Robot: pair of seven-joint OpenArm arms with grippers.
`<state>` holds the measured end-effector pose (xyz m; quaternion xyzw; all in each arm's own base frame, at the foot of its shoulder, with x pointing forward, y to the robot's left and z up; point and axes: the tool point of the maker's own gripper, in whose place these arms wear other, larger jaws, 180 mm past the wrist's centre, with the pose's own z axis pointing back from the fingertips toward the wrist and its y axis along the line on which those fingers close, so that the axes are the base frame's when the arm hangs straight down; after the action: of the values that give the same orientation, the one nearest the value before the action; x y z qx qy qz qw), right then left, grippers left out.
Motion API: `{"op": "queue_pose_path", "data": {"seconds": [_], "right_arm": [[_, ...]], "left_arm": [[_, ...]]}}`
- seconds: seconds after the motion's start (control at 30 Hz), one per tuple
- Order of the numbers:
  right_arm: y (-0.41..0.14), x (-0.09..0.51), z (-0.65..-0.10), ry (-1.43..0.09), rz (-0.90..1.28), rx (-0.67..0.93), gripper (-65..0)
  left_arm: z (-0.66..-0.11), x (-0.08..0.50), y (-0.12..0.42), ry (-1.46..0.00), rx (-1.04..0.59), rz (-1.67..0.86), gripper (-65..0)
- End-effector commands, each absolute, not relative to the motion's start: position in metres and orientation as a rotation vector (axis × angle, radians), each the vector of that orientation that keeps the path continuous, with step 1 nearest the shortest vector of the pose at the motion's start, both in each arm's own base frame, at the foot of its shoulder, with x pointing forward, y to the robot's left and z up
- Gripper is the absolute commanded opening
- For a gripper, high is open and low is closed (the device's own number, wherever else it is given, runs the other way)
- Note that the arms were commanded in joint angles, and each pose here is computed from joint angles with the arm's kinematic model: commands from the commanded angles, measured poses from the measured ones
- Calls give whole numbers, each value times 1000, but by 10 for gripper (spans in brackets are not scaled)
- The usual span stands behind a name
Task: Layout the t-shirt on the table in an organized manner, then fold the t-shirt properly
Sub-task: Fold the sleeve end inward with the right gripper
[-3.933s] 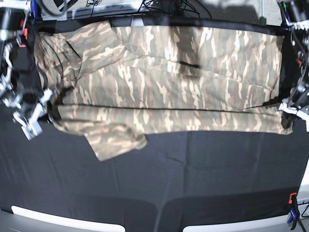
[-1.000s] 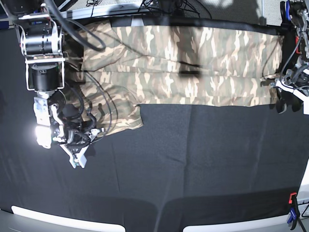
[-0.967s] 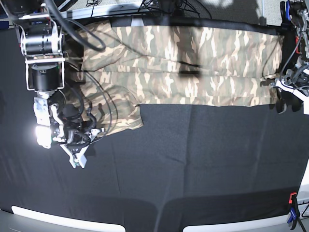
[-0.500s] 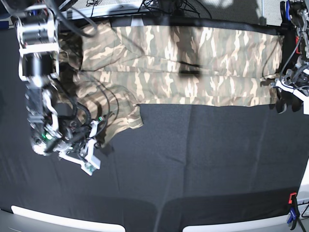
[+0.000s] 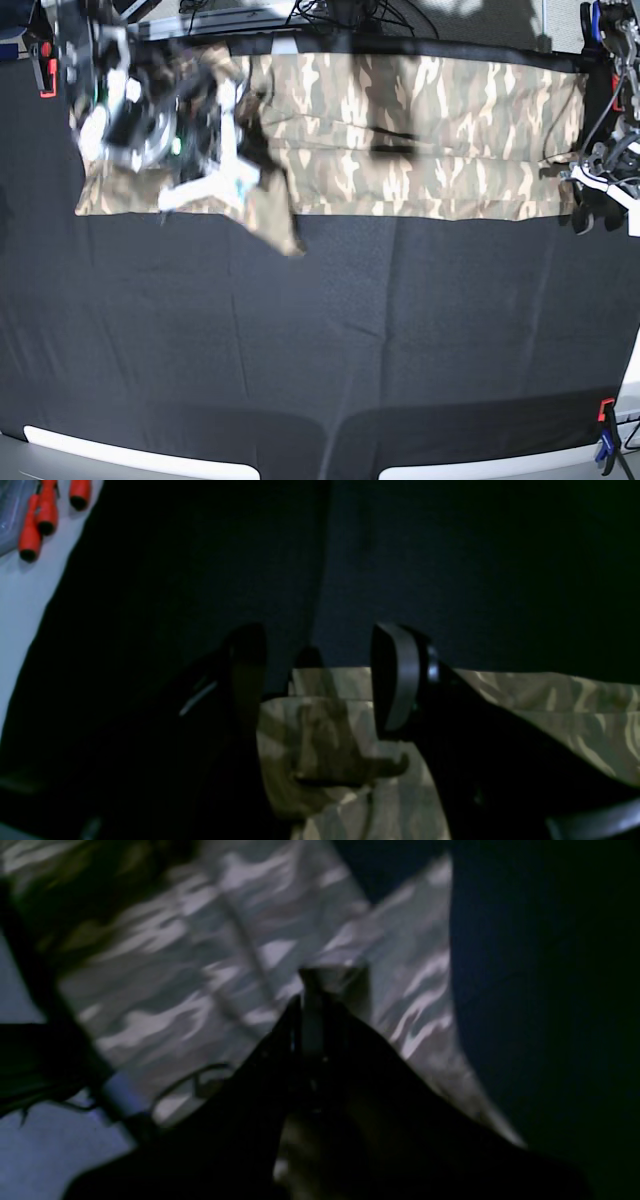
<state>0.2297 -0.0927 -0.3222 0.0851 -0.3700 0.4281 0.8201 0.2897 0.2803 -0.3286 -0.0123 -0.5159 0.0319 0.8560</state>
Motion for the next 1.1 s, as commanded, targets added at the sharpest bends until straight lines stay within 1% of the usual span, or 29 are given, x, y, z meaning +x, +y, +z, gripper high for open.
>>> {"op": "queue_pose_path", "data": {"seconds": [0.0, 0.2, 0.33, 0.73, 0.83, 0.93, 0.97, 1.0, 1.07], "right_arm": [[-86, 227, -311, -835, 913, 208, -650], [-76, 194, -322, -787, 892, 301, -650], [-68, 182, -323, -772, 875, 370, -650], [-34, 157, -331, -723, 953, 468, -650], [-31, 151, -335, -698, 976, 463, -644], [-32, 149, -338, -677, 982, 456, -489], [-32, 148, -339, -674, 983, 453, -446], [-32, 149, -338, -675, 982, 454, -418], [-33, 149, -338, -675, 982, 454, -404]], "left_arm": [[-312, 297, 284, -1137, -15, 53, -334], [-312, 297, 284, -1137, -15, 53, -334], [-312, 296, 284, -1137, -15, 53, -334], [-312, 297, 284, -1137, -15, 53, -334], [-312, 296, 284, -1136, -15, 53, -334], [-312, 296, 284, -1136, -15, 53, -334], [-312, 296, 284, -1136, -15, 53, -334], [-313, 296, 284, -1136, -15, 53, -334], [-313, 296, 284, -1136, -15, 53, -334]]}}
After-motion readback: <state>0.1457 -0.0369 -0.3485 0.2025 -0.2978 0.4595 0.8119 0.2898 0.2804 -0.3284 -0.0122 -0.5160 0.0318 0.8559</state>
